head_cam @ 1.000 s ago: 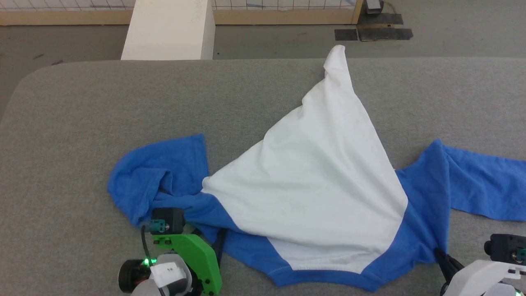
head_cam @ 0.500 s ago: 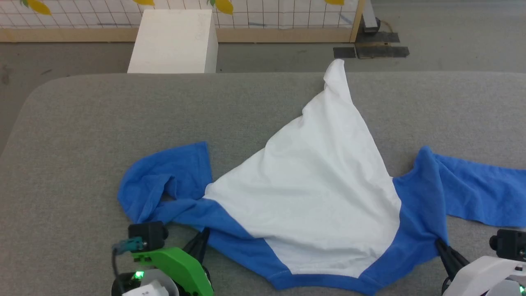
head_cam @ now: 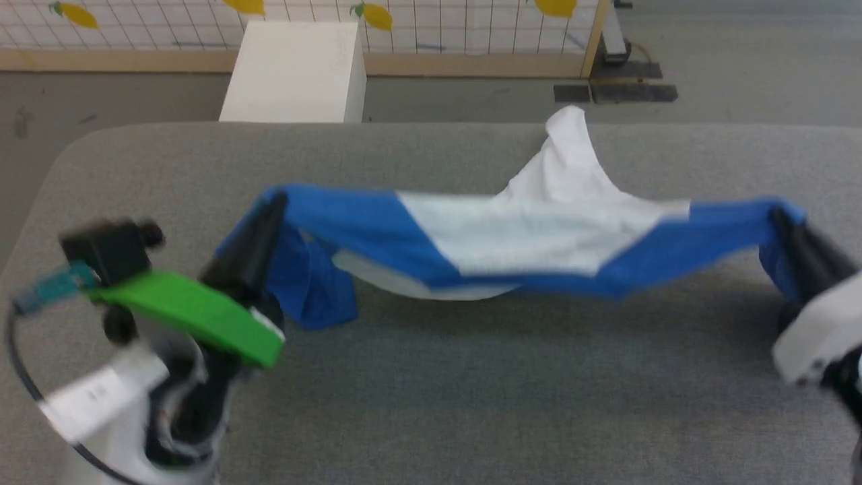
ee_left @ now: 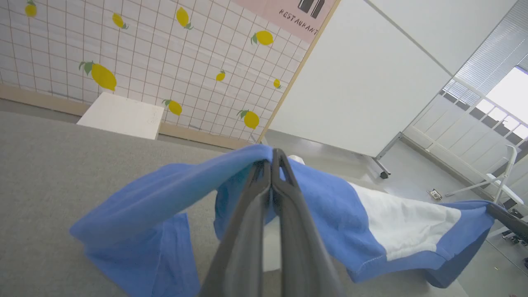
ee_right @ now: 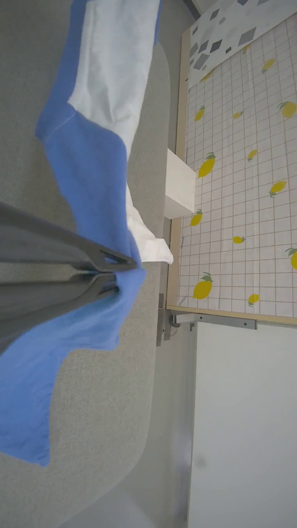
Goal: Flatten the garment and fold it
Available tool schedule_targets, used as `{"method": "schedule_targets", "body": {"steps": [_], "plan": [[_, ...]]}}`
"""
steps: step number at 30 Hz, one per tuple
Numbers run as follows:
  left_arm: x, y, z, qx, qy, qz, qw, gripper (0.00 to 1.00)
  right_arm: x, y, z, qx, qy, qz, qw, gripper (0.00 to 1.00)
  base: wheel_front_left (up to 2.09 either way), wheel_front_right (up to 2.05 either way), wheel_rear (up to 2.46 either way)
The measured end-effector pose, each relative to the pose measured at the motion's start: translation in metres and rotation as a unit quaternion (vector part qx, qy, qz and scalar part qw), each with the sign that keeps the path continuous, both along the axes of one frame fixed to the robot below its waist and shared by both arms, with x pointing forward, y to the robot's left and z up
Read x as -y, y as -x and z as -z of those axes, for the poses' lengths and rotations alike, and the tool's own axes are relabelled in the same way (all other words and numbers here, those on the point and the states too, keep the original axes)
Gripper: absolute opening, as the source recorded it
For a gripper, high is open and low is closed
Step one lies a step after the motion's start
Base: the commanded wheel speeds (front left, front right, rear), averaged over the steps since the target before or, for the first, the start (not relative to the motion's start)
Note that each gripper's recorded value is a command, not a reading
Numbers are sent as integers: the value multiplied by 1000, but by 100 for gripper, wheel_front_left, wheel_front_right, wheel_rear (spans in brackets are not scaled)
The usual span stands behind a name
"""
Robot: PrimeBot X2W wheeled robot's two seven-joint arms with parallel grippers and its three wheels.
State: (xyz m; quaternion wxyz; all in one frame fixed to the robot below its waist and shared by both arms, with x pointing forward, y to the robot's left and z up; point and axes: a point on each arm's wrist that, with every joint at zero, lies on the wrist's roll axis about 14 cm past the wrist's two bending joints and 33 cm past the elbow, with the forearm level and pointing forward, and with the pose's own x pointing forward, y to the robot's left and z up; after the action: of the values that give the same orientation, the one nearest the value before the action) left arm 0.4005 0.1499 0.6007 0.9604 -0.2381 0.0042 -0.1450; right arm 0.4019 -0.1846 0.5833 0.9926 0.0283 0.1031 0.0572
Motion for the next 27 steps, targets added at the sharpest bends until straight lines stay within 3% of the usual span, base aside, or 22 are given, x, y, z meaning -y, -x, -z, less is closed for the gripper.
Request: {"method": "schedule_targets", "body": {"steps": [7,17,27], "plan": [[-19,-74,-67,75,15,-17,997,0,0,-77,-50,29,68,-25,997,0,0,0,0],[-49,-189,-115,122,-1,-75,990,0,3,-198,-110,97,144,-4,985,0,0,0,0],[-78,-268,-140,223,36,-153,962,0,-7,-277,-146,223,191,16,956,0,0,0,0]]}}
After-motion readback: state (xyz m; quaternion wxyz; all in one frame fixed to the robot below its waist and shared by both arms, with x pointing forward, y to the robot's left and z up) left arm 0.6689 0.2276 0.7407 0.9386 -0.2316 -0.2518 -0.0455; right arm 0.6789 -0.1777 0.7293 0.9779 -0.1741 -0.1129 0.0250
